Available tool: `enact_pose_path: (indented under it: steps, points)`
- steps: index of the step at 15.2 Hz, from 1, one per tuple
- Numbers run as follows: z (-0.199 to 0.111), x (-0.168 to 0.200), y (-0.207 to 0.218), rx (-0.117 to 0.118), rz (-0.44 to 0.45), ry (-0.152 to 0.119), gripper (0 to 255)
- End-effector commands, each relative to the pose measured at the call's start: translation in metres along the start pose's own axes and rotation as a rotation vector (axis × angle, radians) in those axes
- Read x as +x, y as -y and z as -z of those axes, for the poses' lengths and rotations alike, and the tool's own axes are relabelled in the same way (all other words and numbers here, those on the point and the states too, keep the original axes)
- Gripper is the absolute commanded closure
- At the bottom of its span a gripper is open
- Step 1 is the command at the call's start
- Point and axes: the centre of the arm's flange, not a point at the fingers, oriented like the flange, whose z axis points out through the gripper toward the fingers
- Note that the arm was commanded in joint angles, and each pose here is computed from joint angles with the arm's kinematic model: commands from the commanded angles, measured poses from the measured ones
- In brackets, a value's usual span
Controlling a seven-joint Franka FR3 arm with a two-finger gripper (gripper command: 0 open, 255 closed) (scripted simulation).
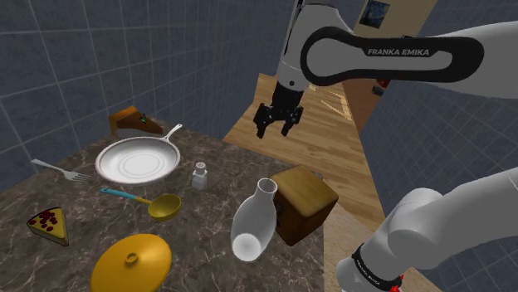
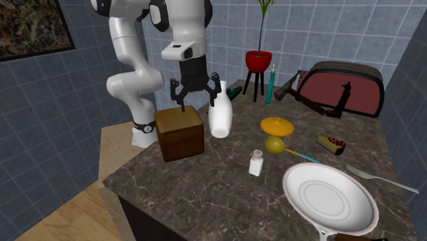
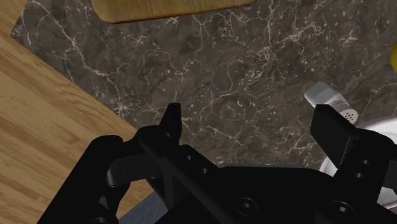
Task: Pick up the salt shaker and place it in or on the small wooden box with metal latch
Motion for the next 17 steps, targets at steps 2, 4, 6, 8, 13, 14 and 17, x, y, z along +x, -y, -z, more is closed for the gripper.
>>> enact_pose_path:
  steps: [2,4,6,8,13,14,17]
  points:
    - [-0.024,0.015,0.034,-0.008,-0.001,0.006,0]
    - [-0.038,0.024,0.055,-0.014,-0.002,0.010,0]
    - [-0.053,0.033,0.076,-0.020,-0.003,0.014,0]
    - [-0.067,0.043,0.097,-0.026,-0.003,0.018,0]
    - [-0.105,0.065,0.150,-0.041,-0.005,0.028,0]
    - [-0.113,0.070,0.160,-0.044,-0.005,0.030,0]
    - [-0.132,0.081,0.186,-0.051,-0.006,0.036,0]
